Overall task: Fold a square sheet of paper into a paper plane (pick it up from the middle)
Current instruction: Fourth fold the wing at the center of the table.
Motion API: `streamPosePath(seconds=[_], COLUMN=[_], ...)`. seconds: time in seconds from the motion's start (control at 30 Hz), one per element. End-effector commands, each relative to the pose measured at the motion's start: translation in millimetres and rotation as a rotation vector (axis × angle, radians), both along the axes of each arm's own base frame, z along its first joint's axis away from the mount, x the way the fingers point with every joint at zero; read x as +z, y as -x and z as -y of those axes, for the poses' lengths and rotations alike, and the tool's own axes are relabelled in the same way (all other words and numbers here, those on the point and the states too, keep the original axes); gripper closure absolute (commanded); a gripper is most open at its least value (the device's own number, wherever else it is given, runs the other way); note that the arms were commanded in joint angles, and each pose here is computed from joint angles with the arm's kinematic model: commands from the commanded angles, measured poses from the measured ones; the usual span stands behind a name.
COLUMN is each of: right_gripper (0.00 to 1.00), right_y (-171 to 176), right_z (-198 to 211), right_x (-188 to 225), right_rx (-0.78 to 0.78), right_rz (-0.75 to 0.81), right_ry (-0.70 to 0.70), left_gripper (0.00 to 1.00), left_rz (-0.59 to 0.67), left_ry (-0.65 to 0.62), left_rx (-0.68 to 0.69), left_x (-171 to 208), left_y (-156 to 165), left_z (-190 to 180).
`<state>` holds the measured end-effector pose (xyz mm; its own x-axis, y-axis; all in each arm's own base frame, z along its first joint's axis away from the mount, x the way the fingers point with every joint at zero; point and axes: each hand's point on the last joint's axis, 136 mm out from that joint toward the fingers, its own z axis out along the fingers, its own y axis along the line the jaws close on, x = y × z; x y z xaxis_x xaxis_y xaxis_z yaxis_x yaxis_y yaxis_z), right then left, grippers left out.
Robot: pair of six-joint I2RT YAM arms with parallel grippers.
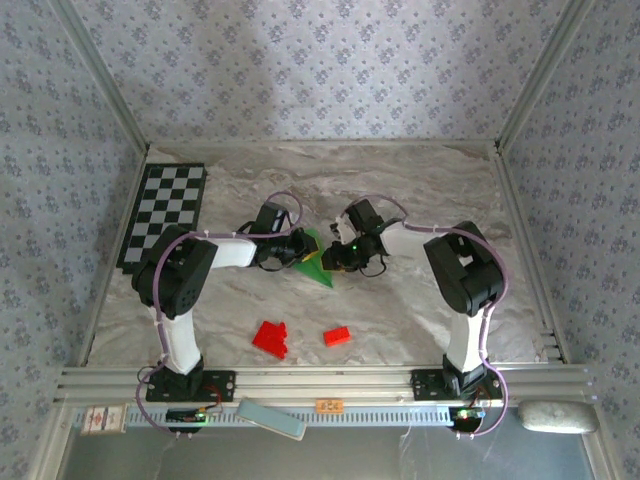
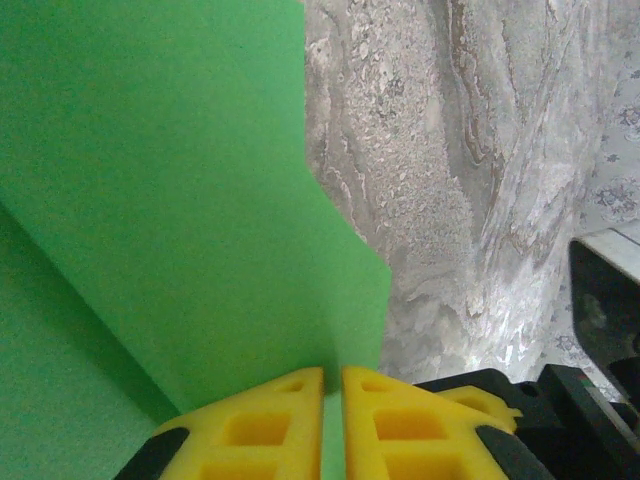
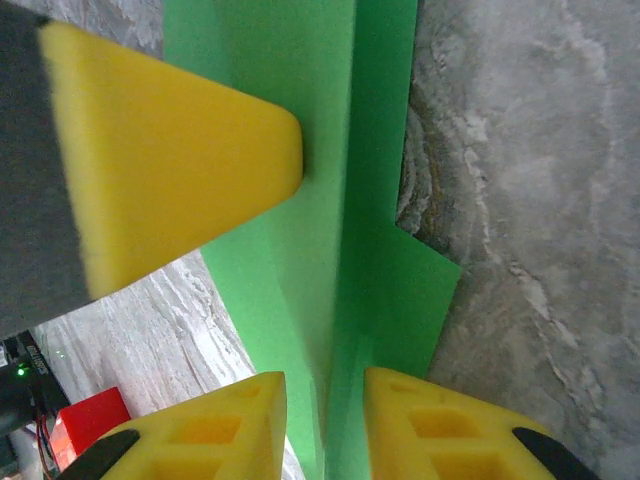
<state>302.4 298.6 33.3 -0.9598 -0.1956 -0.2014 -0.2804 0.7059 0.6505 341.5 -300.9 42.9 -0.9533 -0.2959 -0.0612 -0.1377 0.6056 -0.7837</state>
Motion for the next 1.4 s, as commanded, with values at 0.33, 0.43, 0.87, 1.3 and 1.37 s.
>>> streamPosePath(seconds=[0.33,0.43,0.87,1.3,1.37], right_gripper=[0.8,0.81,0.97,1.0,1.0], right_y=[-9.2,-11.5,-8.1,9.0,11.2], right_z=[-10.2,-12.0,-17.6,-12.8,-11.4], right_x=[-6.8,-7.7,-6.0,-2.1,-3.6], right_rx=[0.036,0.044,0.102,0.159,0.163], right_rz=[0.018,0.026,0.038,-0.049,-0.065], right_ry=[-0.009,-0.013,-0.099,-0.227,-0.237], left_gripper=[0.88,0.88,0.89,0.87,0.87], left_rz=[-0.002,-0.003,0.001,0.048,0.051], left_ry=[0.008,0.009,0.018,0.054,0.061], left_rx=[0.005,0.006,0.015,0.016,0.013], left_x=[1.9,1.7,4.9,24.1,24.0], left_y=[-3.7,-3.7,-4.6,-0.2,1.9], left_z=[3.1,3.1,2.8,-6.7,-7.1])
